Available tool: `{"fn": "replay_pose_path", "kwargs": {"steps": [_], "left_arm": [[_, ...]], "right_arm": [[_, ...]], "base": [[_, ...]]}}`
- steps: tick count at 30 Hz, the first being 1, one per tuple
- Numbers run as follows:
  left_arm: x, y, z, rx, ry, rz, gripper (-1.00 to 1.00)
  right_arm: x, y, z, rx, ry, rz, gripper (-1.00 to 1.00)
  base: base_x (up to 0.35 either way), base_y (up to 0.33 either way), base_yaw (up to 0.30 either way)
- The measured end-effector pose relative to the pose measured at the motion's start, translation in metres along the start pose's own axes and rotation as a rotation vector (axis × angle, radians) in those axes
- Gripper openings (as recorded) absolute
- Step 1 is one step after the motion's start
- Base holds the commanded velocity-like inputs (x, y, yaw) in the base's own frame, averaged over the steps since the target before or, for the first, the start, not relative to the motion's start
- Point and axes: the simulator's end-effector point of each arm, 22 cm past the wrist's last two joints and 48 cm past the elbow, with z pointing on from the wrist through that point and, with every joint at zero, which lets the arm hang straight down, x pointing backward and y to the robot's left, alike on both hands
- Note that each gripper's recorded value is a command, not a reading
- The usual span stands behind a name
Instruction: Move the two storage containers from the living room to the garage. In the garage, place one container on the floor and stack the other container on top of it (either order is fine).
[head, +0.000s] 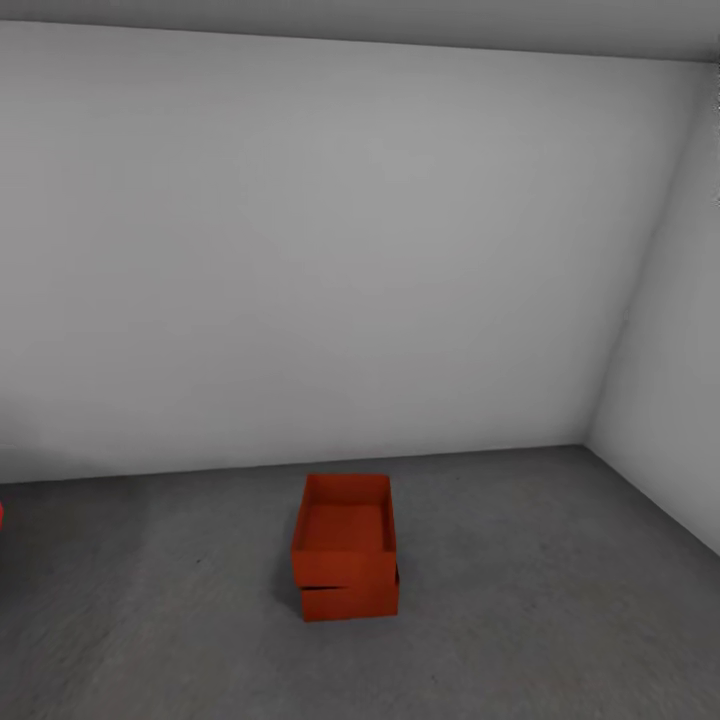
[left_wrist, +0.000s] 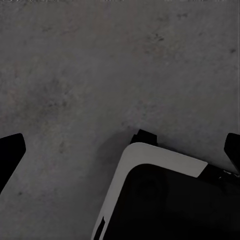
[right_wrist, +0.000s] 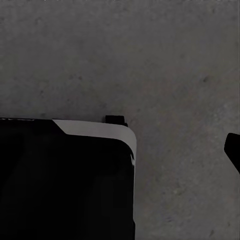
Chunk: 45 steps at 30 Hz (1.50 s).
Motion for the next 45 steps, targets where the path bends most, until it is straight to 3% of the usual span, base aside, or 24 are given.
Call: {"fn": "replay_pose_path", "kwargs": {"steps": [45], "left_arm": [[-0.028,-0.008,-0.008,0.022,-0.069,-0.014,1.00]], "right_arm": [[-0.030,0.000,-0.003,-0.005,-0.074,0.006,1.00]], "base": [[0.000,0.000,0.000]]}}
